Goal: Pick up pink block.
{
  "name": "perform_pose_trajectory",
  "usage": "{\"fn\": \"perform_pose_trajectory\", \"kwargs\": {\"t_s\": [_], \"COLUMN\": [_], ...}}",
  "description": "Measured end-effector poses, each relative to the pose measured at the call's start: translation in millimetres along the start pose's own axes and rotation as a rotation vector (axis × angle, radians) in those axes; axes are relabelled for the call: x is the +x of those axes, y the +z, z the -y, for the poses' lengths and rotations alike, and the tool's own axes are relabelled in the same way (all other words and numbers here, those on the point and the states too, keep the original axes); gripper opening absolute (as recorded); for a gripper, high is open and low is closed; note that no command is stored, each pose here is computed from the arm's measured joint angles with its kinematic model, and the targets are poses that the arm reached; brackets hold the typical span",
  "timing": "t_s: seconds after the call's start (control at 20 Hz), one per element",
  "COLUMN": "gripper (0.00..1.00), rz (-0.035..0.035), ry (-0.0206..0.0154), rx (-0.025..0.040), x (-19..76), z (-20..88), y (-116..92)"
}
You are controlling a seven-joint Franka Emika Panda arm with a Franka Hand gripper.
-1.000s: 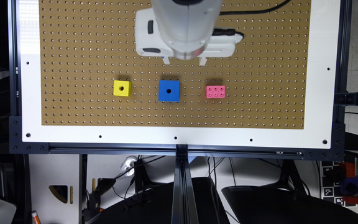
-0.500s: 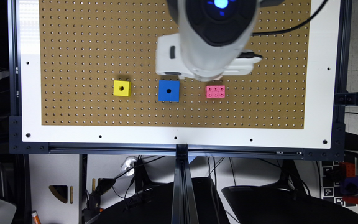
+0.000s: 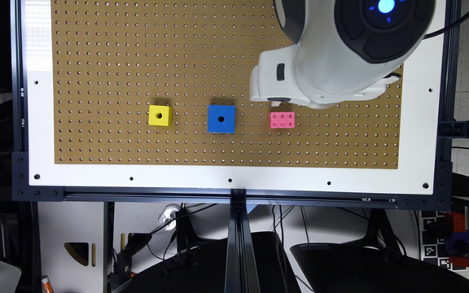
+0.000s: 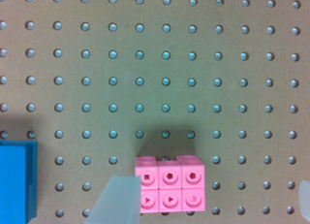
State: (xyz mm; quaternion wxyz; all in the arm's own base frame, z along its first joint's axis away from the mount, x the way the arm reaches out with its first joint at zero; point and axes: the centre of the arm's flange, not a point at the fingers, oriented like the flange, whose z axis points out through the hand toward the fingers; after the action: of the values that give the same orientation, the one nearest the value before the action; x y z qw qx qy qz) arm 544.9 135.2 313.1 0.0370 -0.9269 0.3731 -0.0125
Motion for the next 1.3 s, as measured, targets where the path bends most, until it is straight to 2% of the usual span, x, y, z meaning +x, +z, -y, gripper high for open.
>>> {"fn": "perform_pose_trajectory", "kwargs": {"t_s": [0.1,0.15,0.25,0.3,0.4,0.55,0.65,0.75,0.85,0.95,1.05,1.15,1.3], "gripper": [1.0,1.0,1.0,1.0,1.0,1.0,1.0,1.0,1.0,1.0,1.0,1.0,1.0], "rz": [0.0008,0.0034,0.0124,0.0161,0.0242,0.0274,0.0309,0.0352,0.033,0.0278,0.0219,0.0185,0.0163], "ry": [0.0003,0.0005,0.0012,0.0017,0.0021,0.002,0.0033,0.0043,0.0055,0.0102,0.0127,0.0145,0.015], "rx": [-0.0005,-0.0027,-0.0093,-0.0102,-0.0107,-0.0079,-0.0112,-0.0117,-0.0116,-0.012,-0.0094,-0.006,-0.0031], "x": [0.2,0.2,0.4,0.8,1.8,5.4,9.5,12.9,18.6,27.6,34.3,37.8,39.2], "z": [0.1,-0.1,-0.5,-0.4,-0.2,-0.2,-0.1,-0.3,-1.3,-0.3,2.0,3.9,5.1], "y": [0.6,2.5,11.0,16.1,30.4,47.2,56.7,71.5,83.5,88.1,88.7,88.2,87.3]}}
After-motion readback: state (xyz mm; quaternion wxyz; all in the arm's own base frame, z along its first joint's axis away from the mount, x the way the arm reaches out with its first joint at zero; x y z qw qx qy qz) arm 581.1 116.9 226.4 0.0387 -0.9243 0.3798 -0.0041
